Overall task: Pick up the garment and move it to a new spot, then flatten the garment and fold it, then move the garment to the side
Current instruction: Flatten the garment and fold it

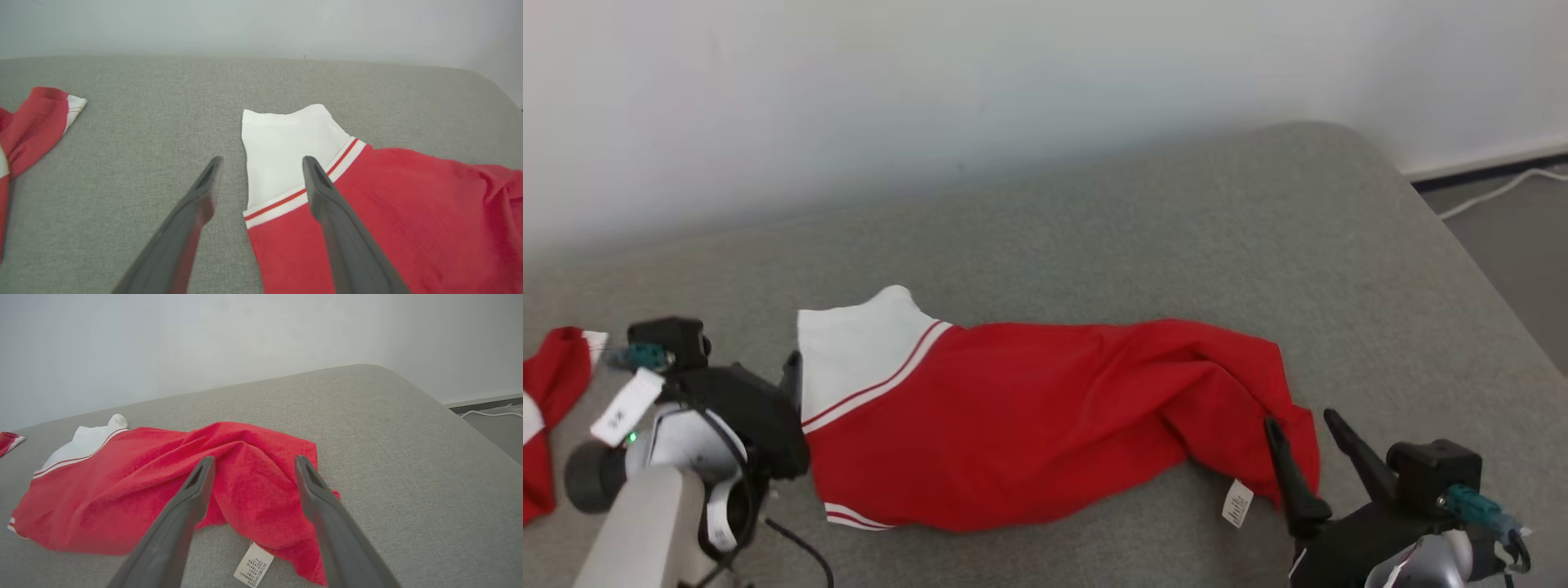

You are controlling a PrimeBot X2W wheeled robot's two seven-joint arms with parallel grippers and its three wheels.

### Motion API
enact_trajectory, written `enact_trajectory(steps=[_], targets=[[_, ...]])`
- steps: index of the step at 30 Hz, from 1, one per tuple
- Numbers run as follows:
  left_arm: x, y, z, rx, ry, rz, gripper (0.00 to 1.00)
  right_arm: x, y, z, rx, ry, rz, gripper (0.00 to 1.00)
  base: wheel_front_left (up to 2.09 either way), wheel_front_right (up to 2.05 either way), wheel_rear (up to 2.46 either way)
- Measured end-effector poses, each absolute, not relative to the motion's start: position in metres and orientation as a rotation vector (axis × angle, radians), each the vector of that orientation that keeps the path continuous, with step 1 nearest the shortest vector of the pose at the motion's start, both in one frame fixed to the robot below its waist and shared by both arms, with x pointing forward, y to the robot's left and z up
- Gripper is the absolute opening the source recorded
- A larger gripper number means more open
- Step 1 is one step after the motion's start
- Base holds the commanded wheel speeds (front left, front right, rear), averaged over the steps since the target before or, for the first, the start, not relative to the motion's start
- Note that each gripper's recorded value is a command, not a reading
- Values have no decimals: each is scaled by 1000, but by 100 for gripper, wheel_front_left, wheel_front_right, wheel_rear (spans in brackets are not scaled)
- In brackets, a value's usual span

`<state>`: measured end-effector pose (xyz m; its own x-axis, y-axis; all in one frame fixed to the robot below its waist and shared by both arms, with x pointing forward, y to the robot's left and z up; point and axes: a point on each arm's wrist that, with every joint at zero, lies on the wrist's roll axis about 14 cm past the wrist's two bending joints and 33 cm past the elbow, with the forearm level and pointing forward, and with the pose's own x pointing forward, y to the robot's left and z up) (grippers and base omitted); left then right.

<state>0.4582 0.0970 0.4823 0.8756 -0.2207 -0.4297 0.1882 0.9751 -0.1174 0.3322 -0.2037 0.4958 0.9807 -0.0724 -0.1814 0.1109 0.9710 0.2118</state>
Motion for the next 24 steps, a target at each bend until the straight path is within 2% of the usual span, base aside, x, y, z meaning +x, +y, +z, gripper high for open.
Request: enact_trajectory(steps=[10, 15, 24], targets=[[505, 86, 439, 26, 650, -203, 100, 342, -231, 487, 198, 205, -172, 100, 0, 0, 0], [526, 73, 428, 29, 685, -212, 100, 341, -240, 476, 191, 240, -205, 100, 0, 0, 0], [534, 93, 389, 142, 779, -140, 100, 345, -249, 468, 178, 267, -231, 100, 0, 0, 0]])
